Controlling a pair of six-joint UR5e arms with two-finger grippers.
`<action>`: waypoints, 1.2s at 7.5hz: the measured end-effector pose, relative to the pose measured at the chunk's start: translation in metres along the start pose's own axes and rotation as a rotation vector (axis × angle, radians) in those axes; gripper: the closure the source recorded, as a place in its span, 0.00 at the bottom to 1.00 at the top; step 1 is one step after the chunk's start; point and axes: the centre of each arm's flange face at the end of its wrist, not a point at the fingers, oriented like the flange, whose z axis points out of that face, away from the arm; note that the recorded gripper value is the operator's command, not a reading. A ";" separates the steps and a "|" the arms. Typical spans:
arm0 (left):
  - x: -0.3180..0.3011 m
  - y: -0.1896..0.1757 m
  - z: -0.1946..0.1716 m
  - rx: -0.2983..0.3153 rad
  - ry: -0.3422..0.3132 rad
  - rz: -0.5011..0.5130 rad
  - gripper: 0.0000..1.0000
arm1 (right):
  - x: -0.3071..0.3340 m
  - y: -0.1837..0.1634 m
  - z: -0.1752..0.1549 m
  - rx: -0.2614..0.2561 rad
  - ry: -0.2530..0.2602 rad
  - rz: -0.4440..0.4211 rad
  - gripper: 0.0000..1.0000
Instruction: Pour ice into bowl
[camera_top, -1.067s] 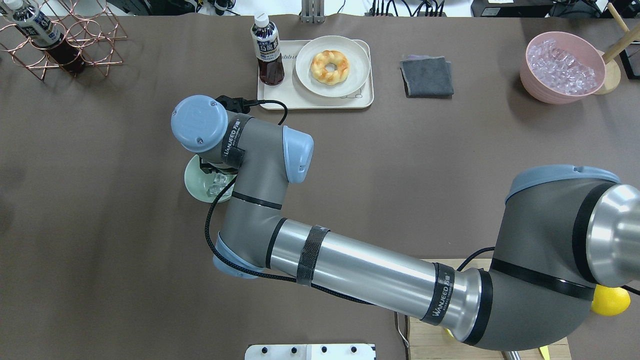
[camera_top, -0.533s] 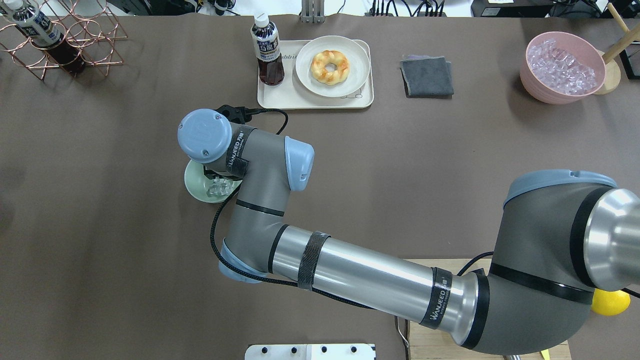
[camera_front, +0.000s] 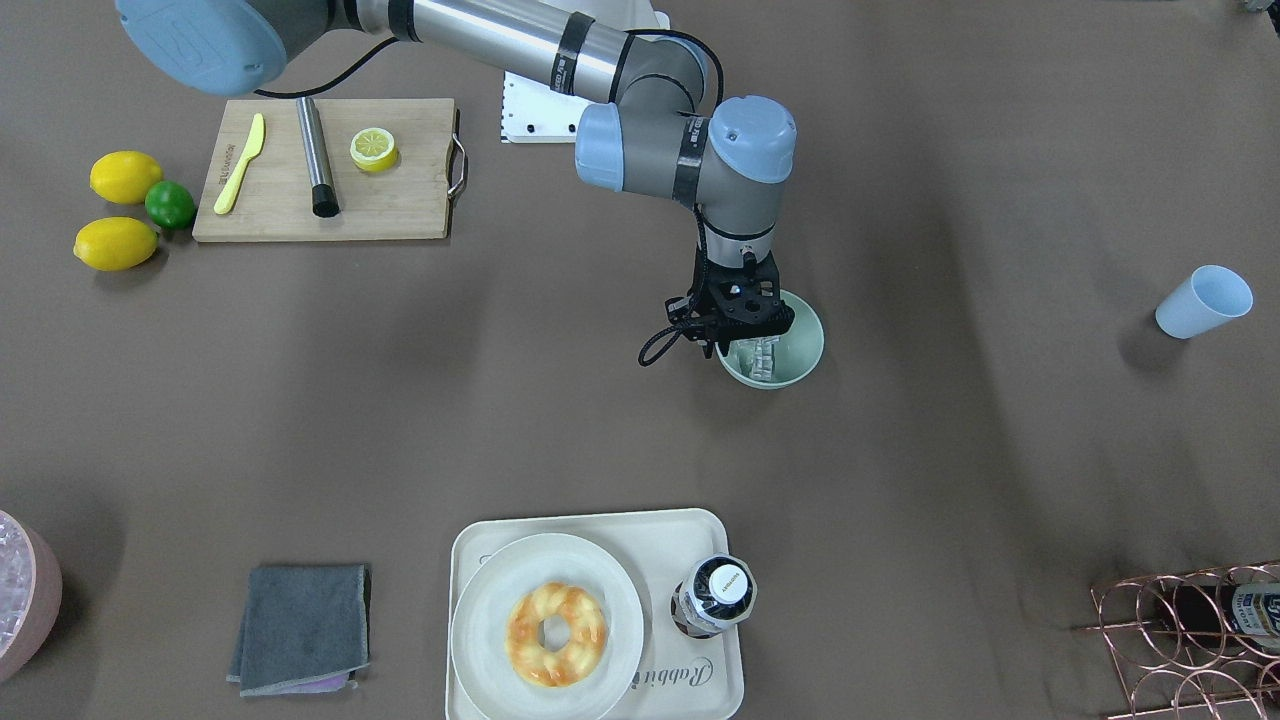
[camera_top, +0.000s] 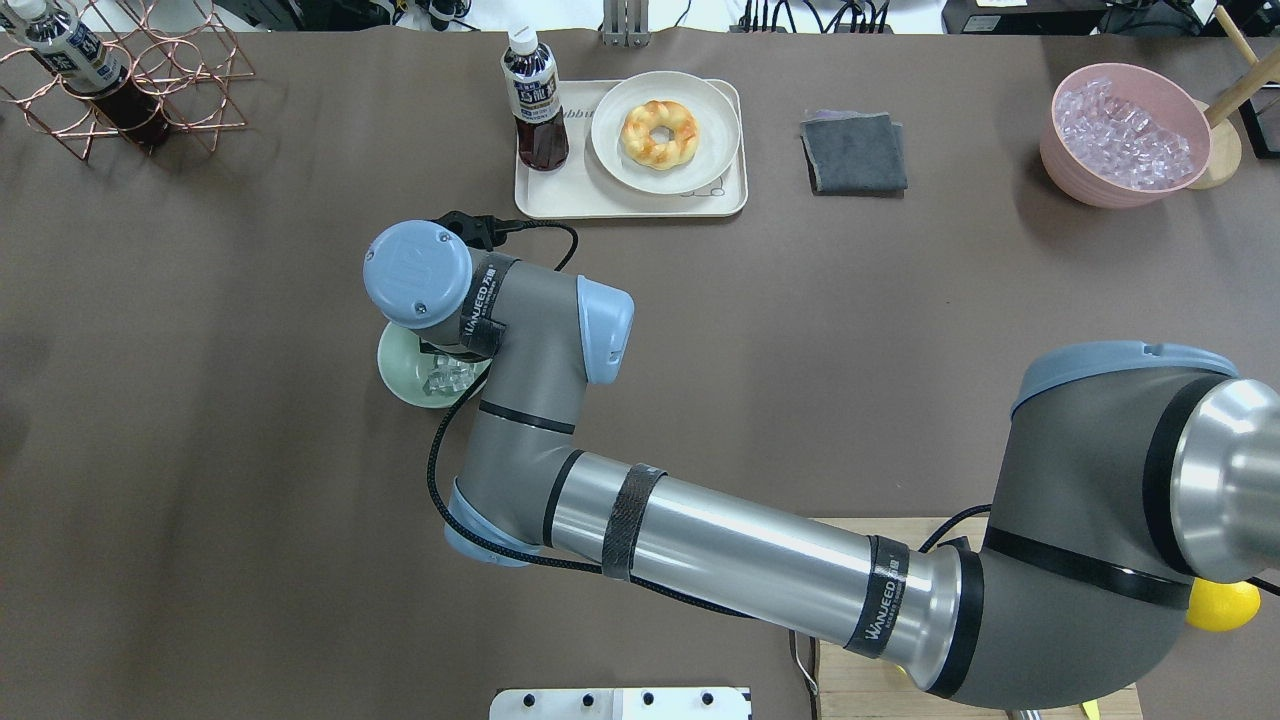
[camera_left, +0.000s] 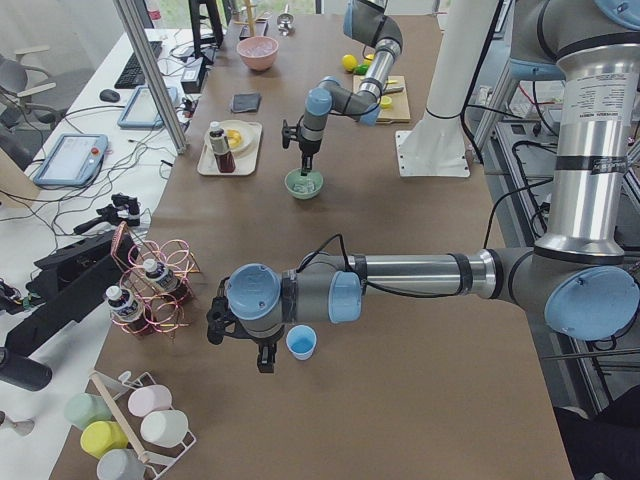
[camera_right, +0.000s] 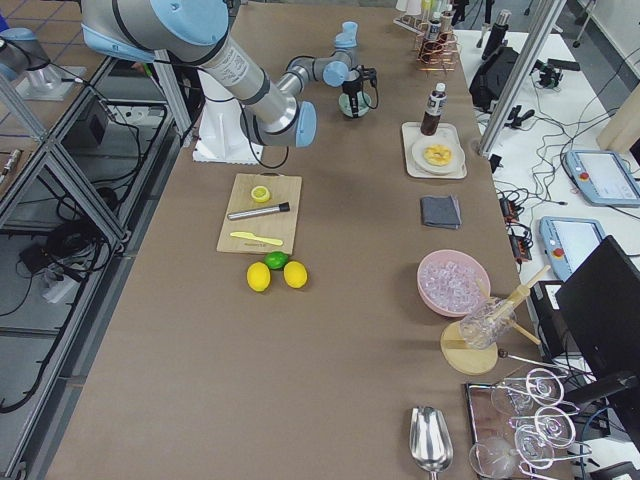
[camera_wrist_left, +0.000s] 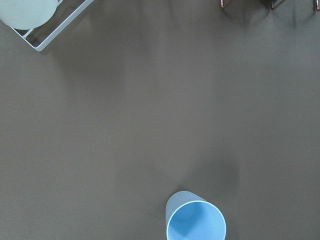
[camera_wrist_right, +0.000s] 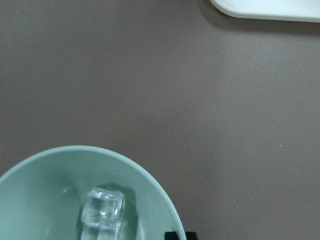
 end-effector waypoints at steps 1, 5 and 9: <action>0.002 -0.002 0.001 -0.007 0.001 -0.003 0.02 | 0.003 -0.008 -0.006 0.003 -0.008 0.005 1.00; 0.012 -0.008 0.002 -0.011 0.000 -0.038 0.02 | 0.050 -0.069 -0.054 -0.020 -0.053 0.016 1.00; 0.015 -0.006 -0.001 -0.006 0.003 -0.037 0.02 | 0.234 -0.106 -0.079 -0.054 -0.058 -0.123 1.00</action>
